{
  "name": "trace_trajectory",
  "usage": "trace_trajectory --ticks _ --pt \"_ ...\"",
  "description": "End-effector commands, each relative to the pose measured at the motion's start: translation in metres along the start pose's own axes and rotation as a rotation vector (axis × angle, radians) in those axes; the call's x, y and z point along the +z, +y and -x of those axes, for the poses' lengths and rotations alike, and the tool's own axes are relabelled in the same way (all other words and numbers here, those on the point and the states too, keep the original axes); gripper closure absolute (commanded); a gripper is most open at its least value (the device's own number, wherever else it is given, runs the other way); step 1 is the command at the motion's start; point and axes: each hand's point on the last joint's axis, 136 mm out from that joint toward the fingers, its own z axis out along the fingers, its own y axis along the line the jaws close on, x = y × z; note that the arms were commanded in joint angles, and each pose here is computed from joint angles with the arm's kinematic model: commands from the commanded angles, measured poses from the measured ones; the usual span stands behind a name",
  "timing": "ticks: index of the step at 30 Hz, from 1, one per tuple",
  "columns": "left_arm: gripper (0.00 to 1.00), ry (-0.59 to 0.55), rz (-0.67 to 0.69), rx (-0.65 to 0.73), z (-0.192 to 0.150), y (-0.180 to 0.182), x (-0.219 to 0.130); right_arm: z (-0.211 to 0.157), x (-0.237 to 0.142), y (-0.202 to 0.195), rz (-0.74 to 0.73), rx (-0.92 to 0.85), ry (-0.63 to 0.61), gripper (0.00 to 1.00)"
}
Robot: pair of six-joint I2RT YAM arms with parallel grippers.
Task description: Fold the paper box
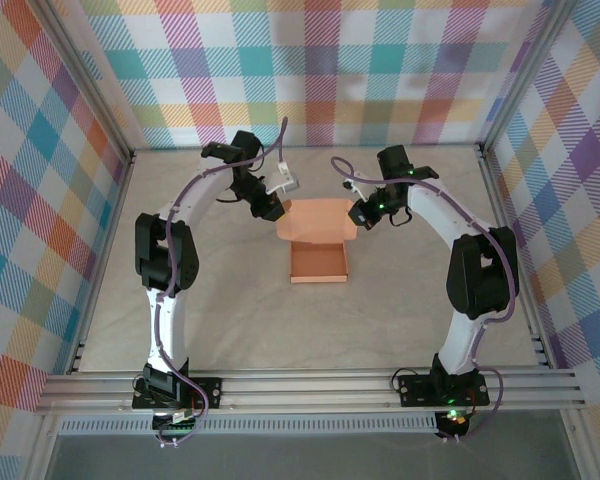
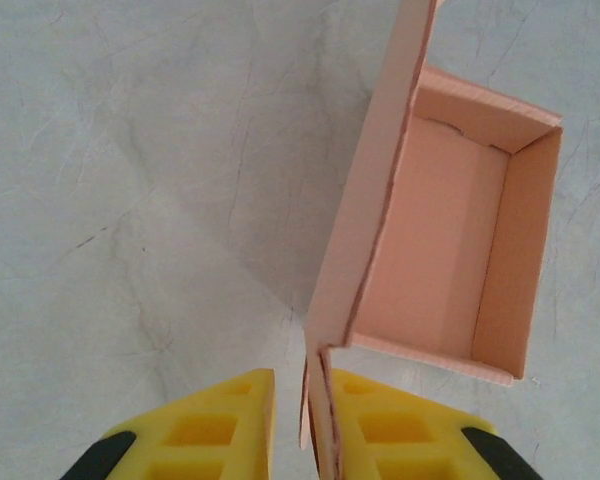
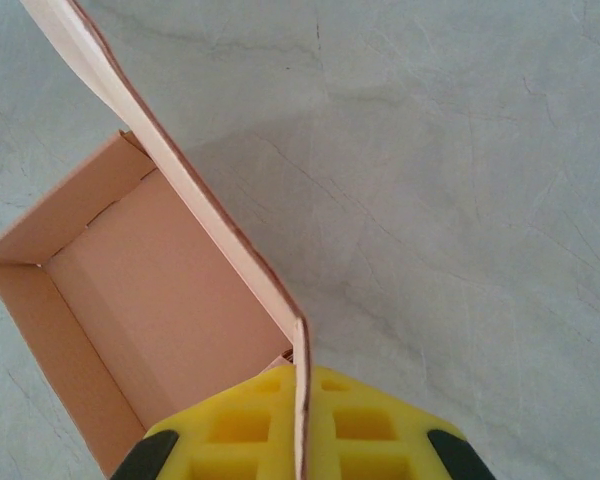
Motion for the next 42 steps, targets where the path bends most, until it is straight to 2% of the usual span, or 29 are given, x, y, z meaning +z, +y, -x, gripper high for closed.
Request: trace_trajectory --ticks 1,8,15,19,23,32,42 --pt "0.8 0.023 -0.023 -0.013 -0.003 -0.001 0.008 0.002 -0.008 0.008 0.0 -0.038 -0.012 1.0" --pt "0.81 0.018 -0.038 -0.015 -0.001 -0.003 0.009 0.002 -0.007 0.007 -0.004 -0.036 -0.009 1.0" --pt "1.0 0.024 -0.042 -0.021 0.0 -0.004 0.008 0.003 -0.01 0.009 -0.005 -0.037 -0.013 1.0" --pt "1.0 0.012 -0.026 -0.025 0.005 -0.004 0.004 0.005 -0.011 0.006 -0.053 -0.039 -0.02 1.0" --pt "1.0 0.0 0.038 -0.076 0.012 0.004 0.002 0.011 -0.016 -0.004 -0.179 -0.013 -0.044 1.0" --pt "1.0 -0.114 0.25 -0.184 0.039 0.019 -0.008 0.018 -0.036 -0.012 -0.398 0.051 -0.133 1.0" --pt "1.0 -0.242 0.484 -0.288 0.061 0.015 -0.019 0.037 -0.049 -0.021 -0.534 0.246 -0.301 1.0"
